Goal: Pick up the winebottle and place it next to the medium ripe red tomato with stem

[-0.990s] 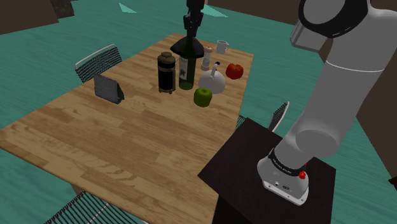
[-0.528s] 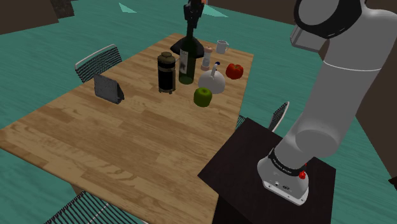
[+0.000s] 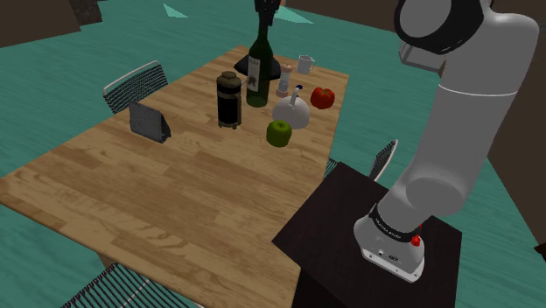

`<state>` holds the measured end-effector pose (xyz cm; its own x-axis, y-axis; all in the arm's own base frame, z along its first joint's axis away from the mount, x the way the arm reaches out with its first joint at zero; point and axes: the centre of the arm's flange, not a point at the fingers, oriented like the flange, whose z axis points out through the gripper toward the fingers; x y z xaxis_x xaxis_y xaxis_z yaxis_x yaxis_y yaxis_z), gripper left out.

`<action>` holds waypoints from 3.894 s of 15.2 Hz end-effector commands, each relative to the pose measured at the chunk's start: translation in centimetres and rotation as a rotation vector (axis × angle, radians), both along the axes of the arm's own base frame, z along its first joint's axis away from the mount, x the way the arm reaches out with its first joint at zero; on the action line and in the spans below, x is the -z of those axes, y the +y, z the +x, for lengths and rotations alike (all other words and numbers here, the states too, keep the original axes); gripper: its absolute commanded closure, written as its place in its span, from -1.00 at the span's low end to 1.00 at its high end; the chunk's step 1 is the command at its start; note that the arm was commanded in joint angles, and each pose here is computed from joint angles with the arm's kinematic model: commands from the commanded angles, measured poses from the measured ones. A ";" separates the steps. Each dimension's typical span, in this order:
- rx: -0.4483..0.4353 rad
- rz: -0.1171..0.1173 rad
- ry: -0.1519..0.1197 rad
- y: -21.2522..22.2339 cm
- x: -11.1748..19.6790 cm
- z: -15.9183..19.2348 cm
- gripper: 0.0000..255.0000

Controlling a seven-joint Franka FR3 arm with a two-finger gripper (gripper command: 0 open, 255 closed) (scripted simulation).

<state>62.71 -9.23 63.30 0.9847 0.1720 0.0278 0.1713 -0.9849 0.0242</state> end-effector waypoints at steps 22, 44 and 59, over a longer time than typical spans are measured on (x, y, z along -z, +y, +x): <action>0.000 0.000 0.000 -26.1 -0.7 -12.6 1.00; 0.000 0.000 0.000 -43.9 2.9 -21.2 1.00; 0.000 0.000 0.000 -43.9 10.8 -21.2 1.00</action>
<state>41.64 -53.15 52.94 0.9847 0.1721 0.0275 0.1715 -0.9849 0.0232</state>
